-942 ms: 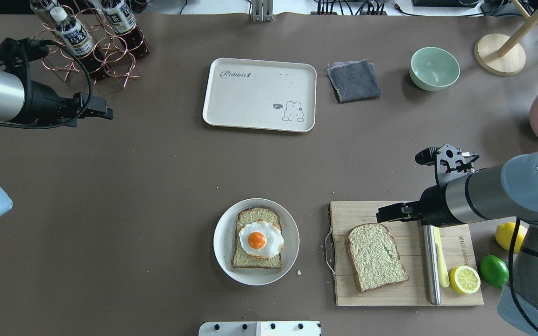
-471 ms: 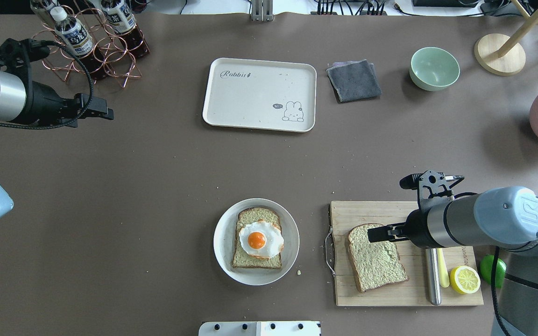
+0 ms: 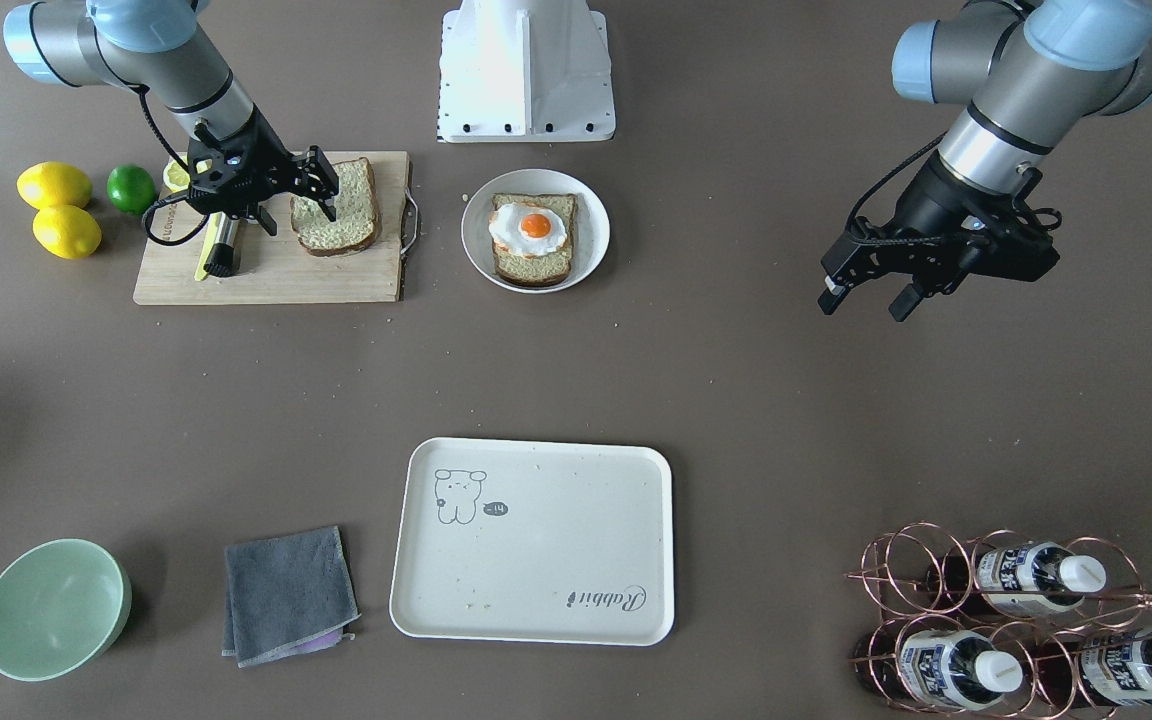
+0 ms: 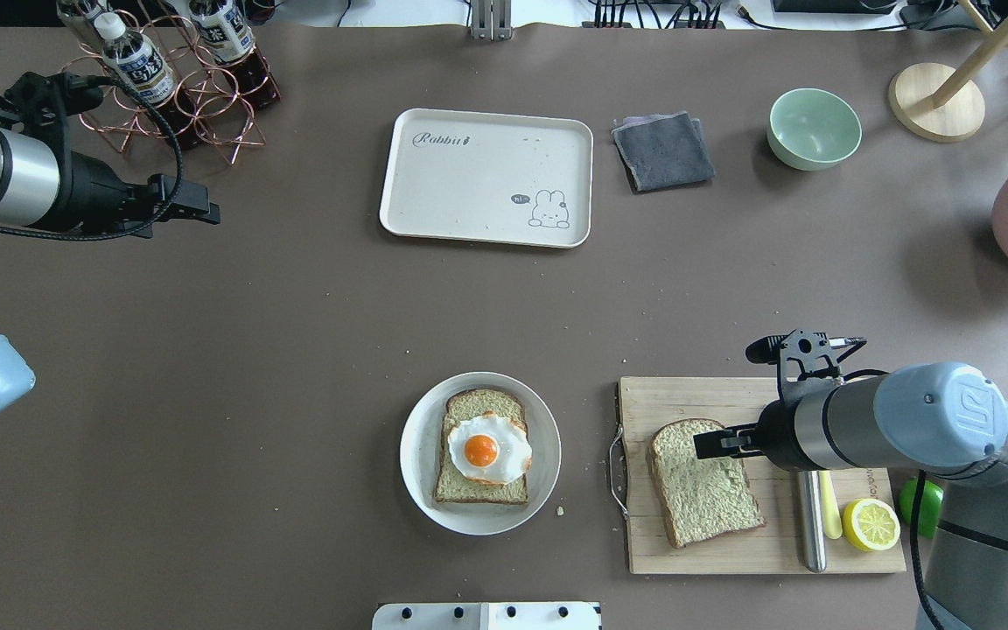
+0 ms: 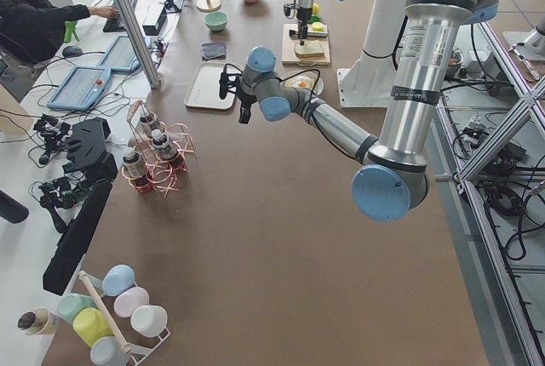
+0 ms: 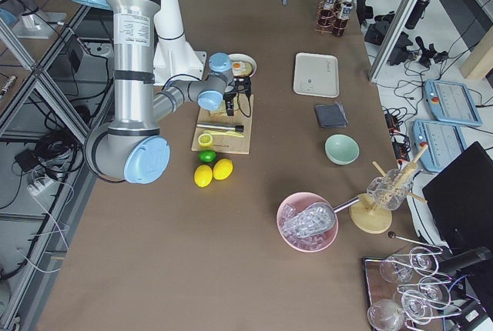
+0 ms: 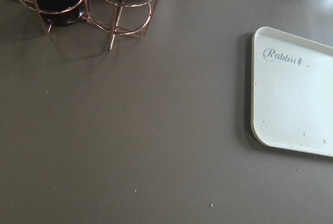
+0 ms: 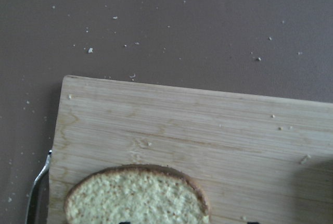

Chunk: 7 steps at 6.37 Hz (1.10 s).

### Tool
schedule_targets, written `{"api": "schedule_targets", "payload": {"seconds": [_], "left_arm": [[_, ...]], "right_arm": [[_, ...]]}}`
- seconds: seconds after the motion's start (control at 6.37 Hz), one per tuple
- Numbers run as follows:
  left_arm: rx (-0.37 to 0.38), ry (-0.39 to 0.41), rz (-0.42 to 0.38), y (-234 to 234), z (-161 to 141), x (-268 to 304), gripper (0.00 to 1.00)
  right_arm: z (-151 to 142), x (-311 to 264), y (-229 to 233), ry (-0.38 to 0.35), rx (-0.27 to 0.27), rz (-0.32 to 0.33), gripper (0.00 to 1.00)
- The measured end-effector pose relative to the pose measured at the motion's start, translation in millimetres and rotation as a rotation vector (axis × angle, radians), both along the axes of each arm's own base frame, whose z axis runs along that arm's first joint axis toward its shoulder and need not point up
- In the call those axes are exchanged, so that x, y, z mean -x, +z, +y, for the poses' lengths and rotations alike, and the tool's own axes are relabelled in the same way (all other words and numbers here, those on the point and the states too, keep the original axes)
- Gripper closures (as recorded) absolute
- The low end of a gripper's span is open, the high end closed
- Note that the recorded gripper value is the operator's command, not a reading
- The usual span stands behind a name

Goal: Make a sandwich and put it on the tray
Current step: 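Lower the right gripper and grasp the bread slice's edge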

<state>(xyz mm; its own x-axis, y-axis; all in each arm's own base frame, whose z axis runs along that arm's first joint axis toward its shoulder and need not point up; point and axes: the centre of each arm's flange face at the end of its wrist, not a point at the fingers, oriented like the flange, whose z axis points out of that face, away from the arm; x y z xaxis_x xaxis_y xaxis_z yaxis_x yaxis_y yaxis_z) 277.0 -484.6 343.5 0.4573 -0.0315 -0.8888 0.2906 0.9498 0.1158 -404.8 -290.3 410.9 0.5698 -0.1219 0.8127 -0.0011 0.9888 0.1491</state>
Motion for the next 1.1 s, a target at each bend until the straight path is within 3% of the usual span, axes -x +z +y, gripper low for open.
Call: {"api": "schedule_targets", "payload": {"seconds": [0.16,0.31,0.78,1.1], "left_arm": [[-0.001,0.001,0.0,-0.5,-0.5,-0.7,0.03],[-0.001,0.001,0.0,-0.3,-0.6,-0.8,0.03],[0.0,0.001,-0.002,0.9,-0.8,-0.9,0.03],[0.001,0.001,-0.002,1.2,-1.2,-1.2,0.03]], "right_arm": [[2.2,4.3,4.7,-0.004,-0.004,0.0,0.46],[3.9,7.1,7.7,-0.004,-0.008,0.002,0.99],[4.4,4.6,7.1,0.003,-0.014,0.0,1.0],[0.3,-3.6,1.3,0.036,0.013,-0.016,1.0]]}}
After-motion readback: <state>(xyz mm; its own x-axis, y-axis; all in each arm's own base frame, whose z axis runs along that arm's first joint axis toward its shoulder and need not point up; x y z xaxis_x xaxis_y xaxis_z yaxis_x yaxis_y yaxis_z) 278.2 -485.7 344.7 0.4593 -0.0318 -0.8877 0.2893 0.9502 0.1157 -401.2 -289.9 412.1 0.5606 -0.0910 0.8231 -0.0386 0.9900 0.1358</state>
